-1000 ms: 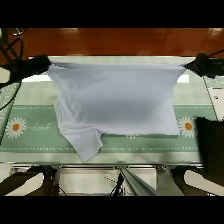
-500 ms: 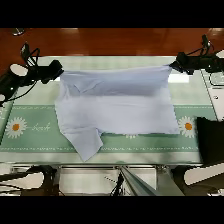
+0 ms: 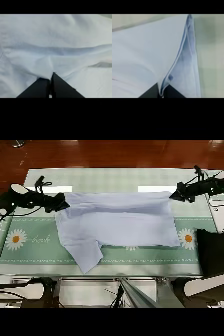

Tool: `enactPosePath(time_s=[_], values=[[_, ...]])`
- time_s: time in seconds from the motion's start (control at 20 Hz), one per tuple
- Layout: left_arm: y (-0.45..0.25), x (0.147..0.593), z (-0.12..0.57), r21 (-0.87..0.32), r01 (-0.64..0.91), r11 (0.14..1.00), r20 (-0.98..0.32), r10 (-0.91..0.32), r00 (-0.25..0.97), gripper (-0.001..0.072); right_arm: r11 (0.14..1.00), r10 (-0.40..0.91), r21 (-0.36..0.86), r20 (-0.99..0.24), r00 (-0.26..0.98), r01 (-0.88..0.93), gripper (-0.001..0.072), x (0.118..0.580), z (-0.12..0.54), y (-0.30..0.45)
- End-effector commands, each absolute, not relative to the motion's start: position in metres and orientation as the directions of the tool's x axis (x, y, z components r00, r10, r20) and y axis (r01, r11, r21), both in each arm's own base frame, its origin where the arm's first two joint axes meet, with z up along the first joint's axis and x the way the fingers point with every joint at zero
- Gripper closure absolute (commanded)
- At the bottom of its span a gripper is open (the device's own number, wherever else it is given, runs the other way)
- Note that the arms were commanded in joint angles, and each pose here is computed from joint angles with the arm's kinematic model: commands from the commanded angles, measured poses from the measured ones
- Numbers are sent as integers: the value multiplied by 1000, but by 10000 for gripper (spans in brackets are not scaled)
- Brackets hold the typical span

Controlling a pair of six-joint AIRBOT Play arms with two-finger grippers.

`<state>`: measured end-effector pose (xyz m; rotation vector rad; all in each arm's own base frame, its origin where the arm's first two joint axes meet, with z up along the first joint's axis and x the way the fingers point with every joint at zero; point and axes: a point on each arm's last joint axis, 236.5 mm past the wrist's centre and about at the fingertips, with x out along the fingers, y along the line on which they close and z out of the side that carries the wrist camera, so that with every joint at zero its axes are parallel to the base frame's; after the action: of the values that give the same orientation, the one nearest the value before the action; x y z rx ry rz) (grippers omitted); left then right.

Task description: Fold the shirts.

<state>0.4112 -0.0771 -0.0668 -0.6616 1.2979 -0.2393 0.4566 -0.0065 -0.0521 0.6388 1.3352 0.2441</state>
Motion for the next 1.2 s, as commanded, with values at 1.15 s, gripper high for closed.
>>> enactPosePath(time_s=[1.15], values=[[-118,210,-116,-700,-463,543,-695,-665,271,6,645,551,730,-650,524,227,94,331,14,20]])
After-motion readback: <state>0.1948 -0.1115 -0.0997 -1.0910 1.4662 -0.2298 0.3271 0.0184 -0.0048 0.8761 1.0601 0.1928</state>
